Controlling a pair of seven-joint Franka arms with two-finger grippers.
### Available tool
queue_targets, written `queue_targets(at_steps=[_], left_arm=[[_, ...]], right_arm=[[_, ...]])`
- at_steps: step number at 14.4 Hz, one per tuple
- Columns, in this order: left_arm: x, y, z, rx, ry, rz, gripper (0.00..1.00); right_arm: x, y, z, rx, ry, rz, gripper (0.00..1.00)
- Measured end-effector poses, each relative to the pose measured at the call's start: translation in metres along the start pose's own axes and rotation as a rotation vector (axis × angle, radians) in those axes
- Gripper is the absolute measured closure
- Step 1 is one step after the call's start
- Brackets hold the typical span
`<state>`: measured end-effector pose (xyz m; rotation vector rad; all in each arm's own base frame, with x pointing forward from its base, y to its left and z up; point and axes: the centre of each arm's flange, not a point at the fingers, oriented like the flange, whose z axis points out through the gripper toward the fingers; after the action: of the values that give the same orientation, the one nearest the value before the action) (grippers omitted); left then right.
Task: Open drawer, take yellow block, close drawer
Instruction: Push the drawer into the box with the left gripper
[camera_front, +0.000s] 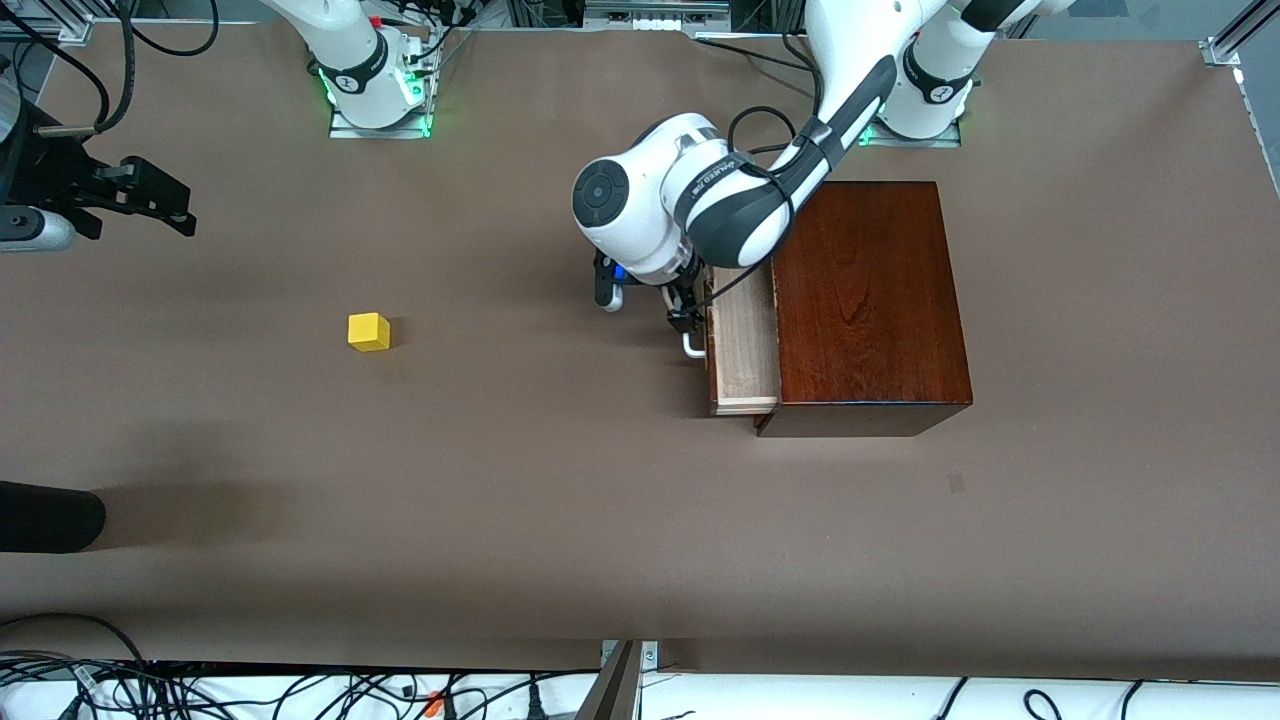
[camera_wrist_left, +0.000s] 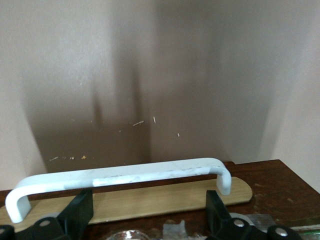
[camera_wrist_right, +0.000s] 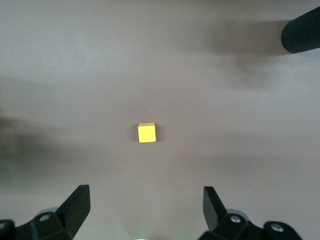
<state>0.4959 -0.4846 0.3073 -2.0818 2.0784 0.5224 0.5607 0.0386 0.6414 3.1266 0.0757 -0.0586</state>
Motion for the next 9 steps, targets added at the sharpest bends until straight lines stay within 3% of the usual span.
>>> queue_targets(at_steps=[9], left_arm=[[-0.059, -0.037, 0.012, -0.043, -0.106, -0.092, 0.00]], right_arm=[[0.000, 0.003, 0.001, 0.000, -0.001, 0.006, 0.00]])
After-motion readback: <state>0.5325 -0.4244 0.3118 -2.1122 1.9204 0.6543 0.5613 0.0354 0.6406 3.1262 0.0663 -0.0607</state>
